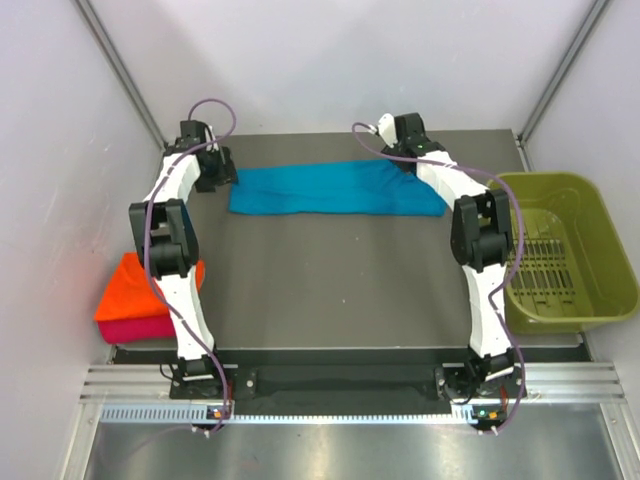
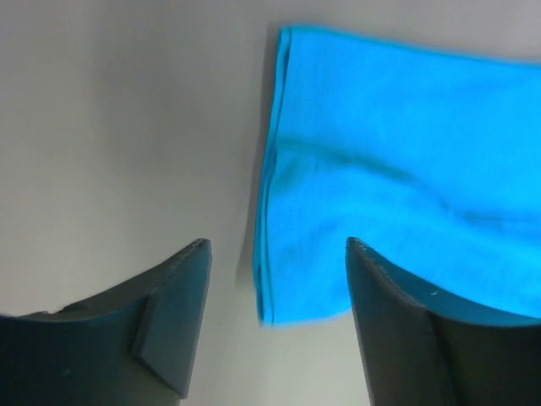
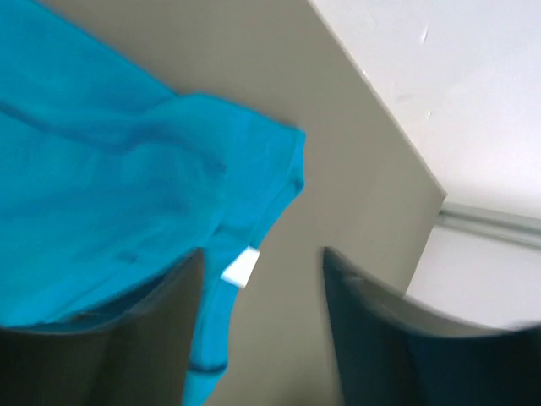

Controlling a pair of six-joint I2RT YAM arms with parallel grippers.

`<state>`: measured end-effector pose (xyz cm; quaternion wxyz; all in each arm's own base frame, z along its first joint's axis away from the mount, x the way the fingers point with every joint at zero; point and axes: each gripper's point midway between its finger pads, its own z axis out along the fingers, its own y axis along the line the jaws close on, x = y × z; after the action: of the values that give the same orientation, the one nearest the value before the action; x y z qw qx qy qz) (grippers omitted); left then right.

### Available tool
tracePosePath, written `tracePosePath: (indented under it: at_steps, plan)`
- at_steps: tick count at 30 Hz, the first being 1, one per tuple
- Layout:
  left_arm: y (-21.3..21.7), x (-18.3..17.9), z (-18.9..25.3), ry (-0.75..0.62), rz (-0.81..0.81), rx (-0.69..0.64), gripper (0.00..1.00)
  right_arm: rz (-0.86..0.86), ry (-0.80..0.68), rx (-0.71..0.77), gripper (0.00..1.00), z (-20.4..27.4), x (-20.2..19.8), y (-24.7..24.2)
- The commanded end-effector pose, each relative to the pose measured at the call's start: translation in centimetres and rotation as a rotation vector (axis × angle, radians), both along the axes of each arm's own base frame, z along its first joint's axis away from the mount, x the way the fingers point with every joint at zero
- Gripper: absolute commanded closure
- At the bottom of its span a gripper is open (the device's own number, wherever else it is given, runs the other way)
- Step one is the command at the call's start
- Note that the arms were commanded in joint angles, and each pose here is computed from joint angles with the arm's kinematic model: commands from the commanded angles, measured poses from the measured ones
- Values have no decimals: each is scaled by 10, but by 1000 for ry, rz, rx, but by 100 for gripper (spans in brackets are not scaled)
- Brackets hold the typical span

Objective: Fold and stack the t-shirts
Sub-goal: Fold the tshirt

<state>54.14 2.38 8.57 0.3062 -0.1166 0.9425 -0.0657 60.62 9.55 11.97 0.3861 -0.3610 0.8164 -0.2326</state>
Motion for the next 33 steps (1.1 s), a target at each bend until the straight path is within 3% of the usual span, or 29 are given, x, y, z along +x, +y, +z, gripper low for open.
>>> tracePosePath:
  at_steps: [1, 3, 6, 11, 18, 24, 27, 33]
  plan:
    - [-1, -17, 61, -90, -6, -12, 23, -78, -166, 111, 38, 89, -11, -13]
    - [-7, -31, 46, -40, -14, -41, 23, -91, -103, 189, 29, 85, -30, -10]
    - [-11, -46, 24, 23, -7, -64, 22, -100, 64, 403, 5, 59, -63, 11]
    - [-15, -47, 5, 61, -16, -89, 23, -116, 247, 524, 4, 12, -98, 25]
    - [-9, -36, -13, 79, -15, -60, 24, -205, 330, 665, 6, -17, -93, 14]
    - [-6, -24, -28, 83, -18, -44, 27, -288, 375, 690, 9, -44, -92, -8]
    - [-8, -20, -33, 85, -28, -39, 35, -329, 380, 658, 12, -51, -96, -18]
    - [-17, -24, -32, 94, -45, -62, 78, -362, 410, 632, 13, -58, -111, -25]
